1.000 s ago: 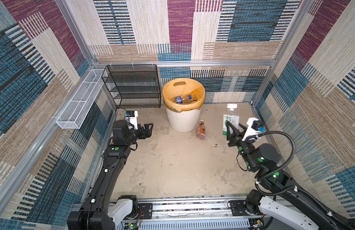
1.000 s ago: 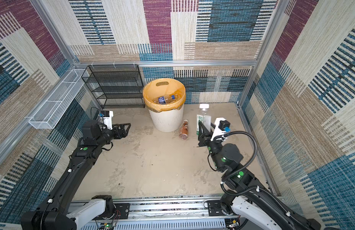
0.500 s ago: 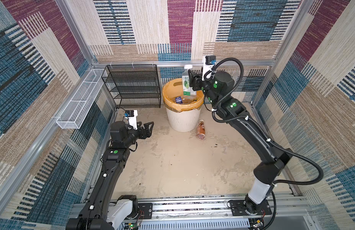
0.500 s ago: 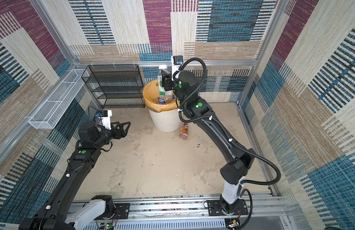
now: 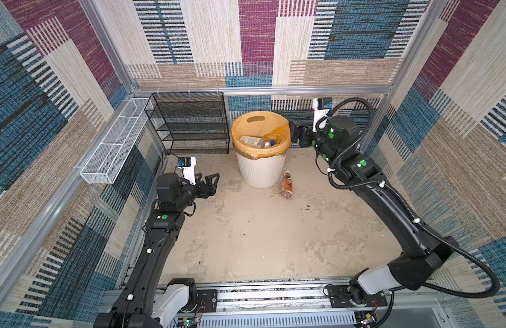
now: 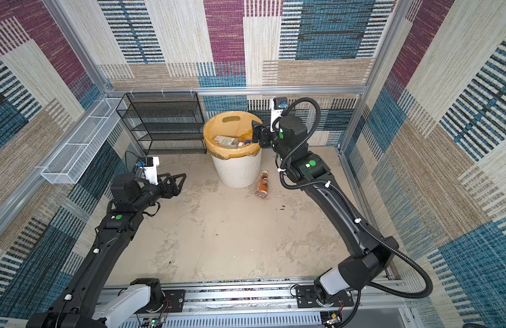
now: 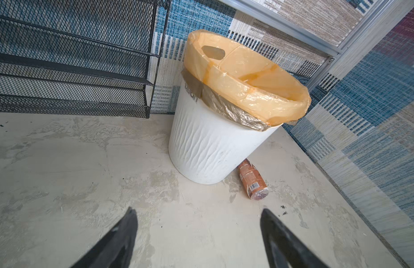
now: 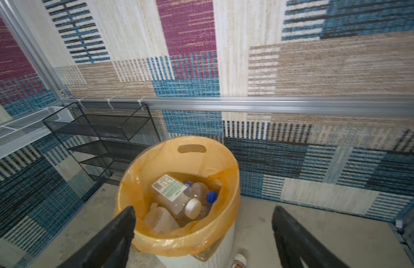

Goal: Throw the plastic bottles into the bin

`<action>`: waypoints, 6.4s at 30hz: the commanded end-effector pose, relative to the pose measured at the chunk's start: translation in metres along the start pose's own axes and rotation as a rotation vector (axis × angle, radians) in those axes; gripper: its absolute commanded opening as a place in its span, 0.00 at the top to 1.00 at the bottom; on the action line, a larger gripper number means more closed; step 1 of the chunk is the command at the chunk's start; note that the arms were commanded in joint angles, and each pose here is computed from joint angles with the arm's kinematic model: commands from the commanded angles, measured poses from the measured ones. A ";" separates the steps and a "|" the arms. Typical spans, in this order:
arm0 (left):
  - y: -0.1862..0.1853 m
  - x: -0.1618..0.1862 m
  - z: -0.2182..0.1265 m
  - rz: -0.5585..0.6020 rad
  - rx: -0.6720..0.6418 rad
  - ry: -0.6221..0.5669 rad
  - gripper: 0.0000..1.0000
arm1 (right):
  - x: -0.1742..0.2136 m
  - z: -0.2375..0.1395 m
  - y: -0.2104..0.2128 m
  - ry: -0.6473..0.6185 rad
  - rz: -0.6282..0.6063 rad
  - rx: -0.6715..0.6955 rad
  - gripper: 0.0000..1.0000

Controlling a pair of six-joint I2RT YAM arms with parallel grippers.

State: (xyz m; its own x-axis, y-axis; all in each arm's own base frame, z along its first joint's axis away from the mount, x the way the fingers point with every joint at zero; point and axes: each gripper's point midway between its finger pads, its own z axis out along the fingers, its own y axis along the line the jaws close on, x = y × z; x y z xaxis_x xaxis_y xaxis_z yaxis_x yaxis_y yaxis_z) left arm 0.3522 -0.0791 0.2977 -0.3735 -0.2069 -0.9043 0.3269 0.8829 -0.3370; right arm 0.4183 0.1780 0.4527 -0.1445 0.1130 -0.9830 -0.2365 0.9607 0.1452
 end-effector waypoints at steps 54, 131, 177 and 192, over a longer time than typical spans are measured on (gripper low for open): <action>-0.004 -0.001 0.004 0.009 0.026 0.020 0.19 | 0.381 0.086 -0.069 0.713 0.188 0.201 0.16; -0.016 -0.013 -0.011 0.070 0.058 -0.063 0.20 | -0.083 0.023 0.052 -0.141 0.000 -0.375 0.34; 0.141 0.102 -0.014 -0.010 -0.638 -0.167 0.16 | 0.255 -0.123 -0.225 -0.181 0.118 0.570 0.01; 0.162 0.123 0.011 0.208 -0.665 -0.130 0.09 | 0.261 -0.095 -0.220 -0.213 -0.038 0.492 0.01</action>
State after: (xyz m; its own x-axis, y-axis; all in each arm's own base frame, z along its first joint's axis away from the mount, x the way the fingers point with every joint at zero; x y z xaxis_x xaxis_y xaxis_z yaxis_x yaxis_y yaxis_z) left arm 0.3562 0.0345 0.1066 -0.3419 -0.0939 -0.9350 -0.2631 0.9648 -0.0006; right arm 0.3273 -0.0386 0.1412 -0.0434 0.1383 -0.9894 0.3187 0.9405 0.1175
